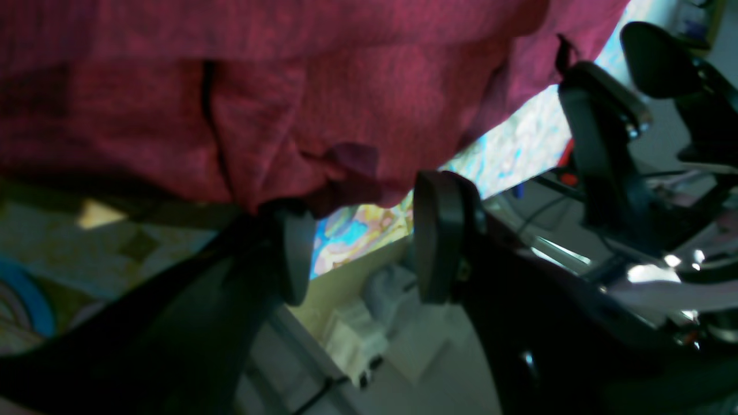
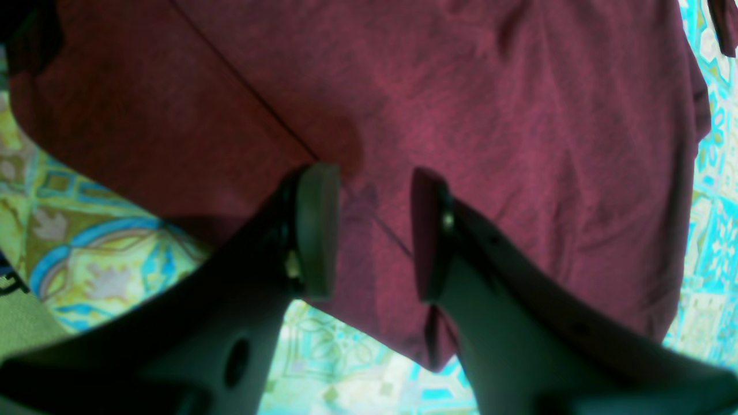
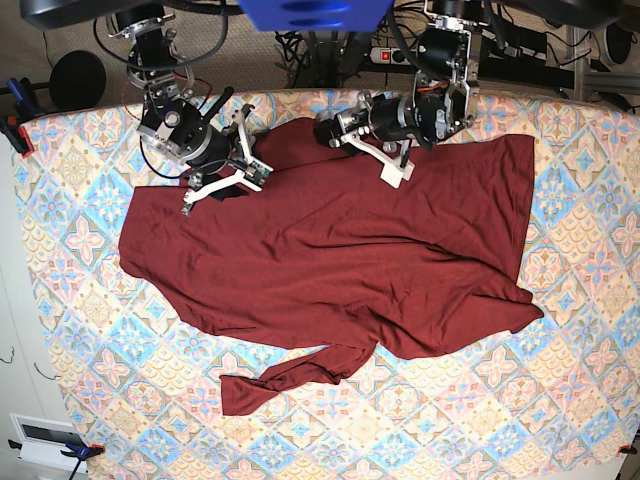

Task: Layout the t-shirt on the table in an organized manner, then fold the t-shirt properly
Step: 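Move the left gripper beside the right gripper at the collar end, then grasp the collar-end fabric with the left gripper and lift it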

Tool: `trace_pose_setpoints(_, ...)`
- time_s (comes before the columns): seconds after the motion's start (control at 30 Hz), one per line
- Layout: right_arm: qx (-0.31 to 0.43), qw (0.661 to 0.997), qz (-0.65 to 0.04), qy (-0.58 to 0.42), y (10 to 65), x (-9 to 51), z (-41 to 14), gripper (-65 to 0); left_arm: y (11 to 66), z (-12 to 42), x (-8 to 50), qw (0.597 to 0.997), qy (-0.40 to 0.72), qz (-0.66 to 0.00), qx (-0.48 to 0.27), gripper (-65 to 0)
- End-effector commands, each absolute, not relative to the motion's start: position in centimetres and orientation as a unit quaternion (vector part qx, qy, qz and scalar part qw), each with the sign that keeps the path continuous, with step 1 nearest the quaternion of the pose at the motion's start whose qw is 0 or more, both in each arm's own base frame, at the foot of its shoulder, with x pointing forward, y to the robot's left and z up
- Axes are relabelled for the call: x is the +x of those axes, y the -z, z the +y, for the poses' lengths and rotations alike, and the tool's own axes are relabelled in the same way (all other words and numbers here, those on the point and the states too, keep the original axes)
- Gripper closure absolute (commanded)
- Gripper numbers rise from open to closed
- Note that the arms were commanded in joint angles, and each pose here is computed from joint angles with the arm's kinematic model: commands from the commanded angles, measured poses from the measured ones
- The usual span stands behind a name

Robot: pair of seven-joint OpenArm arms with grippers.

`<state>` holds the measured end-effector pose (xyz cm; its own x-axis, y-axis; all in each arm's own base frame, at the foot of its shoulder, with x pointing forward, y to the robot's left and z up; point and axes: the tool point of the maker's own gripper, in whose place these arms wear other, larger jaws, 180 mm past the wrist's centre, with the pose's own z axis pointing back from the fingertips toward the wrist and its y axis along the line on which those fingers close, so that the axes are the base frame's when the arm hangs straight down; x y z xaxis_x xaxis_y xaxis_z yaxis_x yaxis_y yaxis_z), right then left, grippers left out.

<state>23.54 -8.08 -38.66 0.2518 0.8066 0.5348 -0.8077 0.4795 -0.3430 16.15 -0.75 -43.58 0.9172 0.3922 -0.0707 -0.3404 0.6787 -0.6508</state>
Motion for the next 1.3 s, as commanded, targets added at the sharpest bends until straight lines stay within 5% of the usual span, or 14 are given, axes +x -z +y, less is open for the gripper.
trace_pose_setpoints(0.0, 0.002, 0.783, -0.358, -0.508, 37.5, 24.2, -7.7, -20.3, 45.0, 0.4, 14.7, 0.934, -0.201, -0.030, -0.295, -29.1)
trace_pose_setpoints(0.3, 0.003, 0.783, -0.358, -0.508, 37.5, 24.2, -7.7, -20.3, 46.6, 2.5, 13.0, 0.946, -0.250, -0.034, -0.206, -29.0)
trace_pose_setpoints(1.27, 0.004, 0.783, -0.357, -0.510, 37.6, 24.1, -7.6, -20.3, 42.3, 3.3, 15.4, 0.932, -0.269, -0.126, -0.209, -29.0)
